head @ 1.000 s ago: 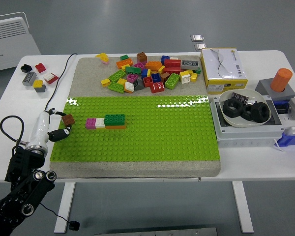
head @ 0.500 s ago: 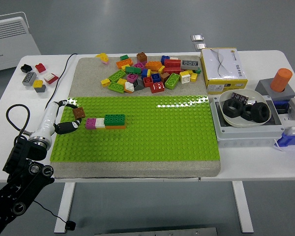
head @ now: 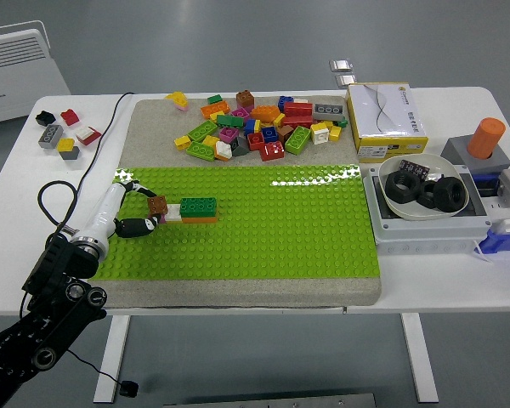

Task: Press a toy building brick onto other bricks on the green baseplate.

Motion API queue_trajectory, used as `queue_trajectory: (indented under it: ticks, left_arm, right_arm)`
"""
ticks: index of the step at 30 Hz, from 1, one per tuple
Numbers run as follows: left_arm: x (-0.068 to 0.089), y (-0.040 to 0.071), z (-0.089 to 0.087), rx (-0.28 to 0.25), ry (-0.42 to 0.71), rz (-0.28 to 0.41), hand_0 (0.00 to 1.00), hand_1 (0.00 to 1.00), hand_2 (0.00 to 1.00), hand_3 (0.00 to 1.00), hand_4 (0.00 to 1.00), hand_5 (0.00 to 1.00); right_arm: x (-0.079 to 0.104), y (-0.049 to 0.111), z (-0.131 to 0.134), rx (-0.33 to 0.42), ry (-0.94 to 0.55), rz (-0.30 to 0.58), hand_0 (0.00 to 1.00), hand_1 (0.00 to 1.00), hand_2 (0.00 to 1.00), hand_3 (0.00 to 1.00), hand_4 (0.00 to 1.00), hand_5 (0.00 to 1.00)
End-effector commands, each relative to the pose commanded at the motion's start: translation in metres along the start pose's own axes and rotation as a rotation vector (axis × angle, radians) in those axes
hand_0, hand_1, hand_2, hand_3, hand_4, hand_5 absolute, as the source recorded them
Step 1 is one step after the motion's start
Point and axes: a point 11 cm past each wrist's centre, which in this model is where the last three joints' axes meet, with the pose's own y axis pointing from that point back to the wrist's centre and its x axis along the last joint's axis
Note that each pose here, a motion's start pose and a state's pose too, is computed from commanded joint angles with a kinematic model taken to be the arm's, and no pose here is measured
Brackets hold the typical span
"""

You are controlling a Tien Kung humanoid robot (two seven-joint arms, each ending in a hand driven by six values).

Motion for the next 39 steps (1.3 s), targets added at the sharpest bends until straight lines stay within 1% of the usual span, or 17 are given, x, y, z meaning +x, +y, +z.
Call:
queue_trajectory:
  ticks: [7, 17, 24, 32, 39]
  left_arm:
    - [-0.0026, -0.0016, 0.0026, -0.004, 0.0, -0.002, 0.924, 0.943, 0.945, 0.45, 0.671, 0.002]
    - [-0.0069, -0.0011, 0.0059, -0.012, 0.0, -0.014, 0.932, 0.947, 0.949, 0.451, 0.671, 0.002]
    - [-0.003, -0.001, 0.0076, -0.022, 0.015, 0.003, 0.932, 0.948, 0.947, 0.452, 0.67, 0.002]
    - [0.0026, -0.0001, 0.0073, -0.022, 0.033, 0.018, 0.932, 0.946, 0.943, 0.451, 0.67, 0.002]
    - [-0.0028, 0.0012, 0.0084, -0.024, 0.05, -0.004, 0.932, 0.946, 0.944, 0.45, 0.67, 0.002]
  right_arm:
    - [-0.0001, 0.0, -0.0012, 0.002, -0.001, 0.0, 0.515, 0.694, 0.707, 0.757, 0.791, 0.828]
    - [0.0006, 0.0001, -0.002, 0.003, 0.0, 0.001, 0.515, 0.695, 0.707, 0.757, 0.792, 0.828]
    - [0.0007, 0.0001, -0.0019, 0.003, 0.0, 0.001, 0.515, 0.694, 0.706, 0.757, 0.792, 0.828]
    - [0.0013, 0.0, -0.0011, 0.002, 0.002, 0.002, 0.515, 0.694, 0.705, 0.757, 0.793, 0.828]
    - [0.0018, 0.0, -0.0014, 0.003, 0.004, 0.003, 0.515, 0.694, 0.706, 0.757, 0.793, 0.827]
